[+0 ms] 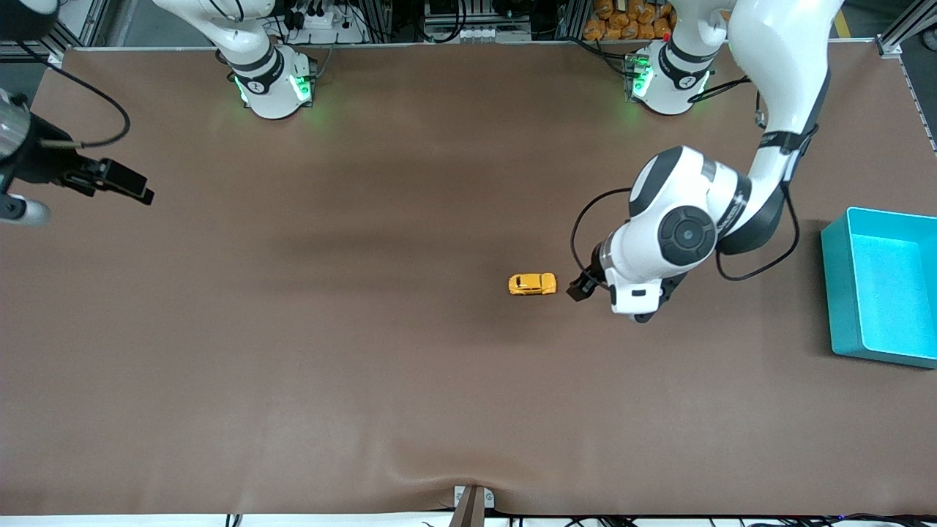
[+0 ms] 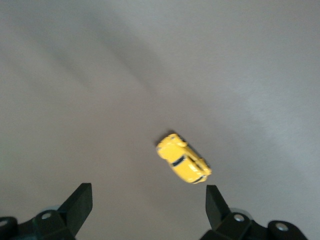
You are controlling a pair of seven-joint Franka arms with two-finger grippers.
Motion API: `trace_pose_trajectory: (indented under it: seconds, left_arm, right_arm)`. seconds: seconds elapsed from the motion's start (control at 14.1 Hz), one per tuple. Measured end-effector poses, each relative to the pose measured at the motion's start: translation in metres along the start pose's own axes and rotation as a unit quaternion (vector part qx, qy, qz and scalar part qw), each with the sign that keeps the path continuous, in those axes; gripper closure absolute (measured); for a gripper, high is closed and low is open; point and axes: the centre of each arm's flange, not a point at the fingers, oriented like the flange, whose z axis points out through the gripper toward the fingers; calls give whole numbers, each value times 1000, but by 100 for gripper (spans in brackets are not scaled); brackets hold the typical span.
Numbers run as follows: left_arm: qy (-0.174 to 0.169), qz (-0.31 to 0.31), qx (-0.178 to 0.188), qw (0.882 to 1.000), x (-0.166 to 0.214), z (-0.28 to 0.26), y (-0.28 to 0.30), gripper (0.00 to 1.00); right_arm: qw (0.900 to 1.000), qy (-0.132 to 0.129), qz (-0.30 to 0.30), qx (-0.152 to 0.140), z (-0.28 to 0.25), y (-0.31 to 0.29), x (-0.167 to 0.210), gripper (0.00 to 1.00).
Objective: Wind and store yellow beetle car
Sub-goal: 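Lower the open left gripper over the yellow car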
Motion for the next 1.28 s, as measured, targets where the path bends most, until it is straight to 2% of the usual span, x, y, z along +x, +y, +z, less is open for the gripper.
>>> trace_pose_trajectory:
  seconds: [0.21, 0.36, 0.85, 1.28]
  left_arm:
    - [10, -43, -19, 999, -12, 17, 15, 0]
    - [18, -68, -21, 997, -21, 35, 22, 0]
    - [18, -137, -46, 989, -37, 94, 25, 0]
    - [53, -181, -86, 978, -64, 145, 10, 0]
  right_arm:
    - [1000, 26, -12, 8, -18, 27, -3, 0]
    - [999, 34, -14, 12, -25, 42, -6, 0]
    - [999, 46, -18, 13, -27, 41, -6, 0]
    - [999, 46, -21, 13, -27, 38, -6, 0]
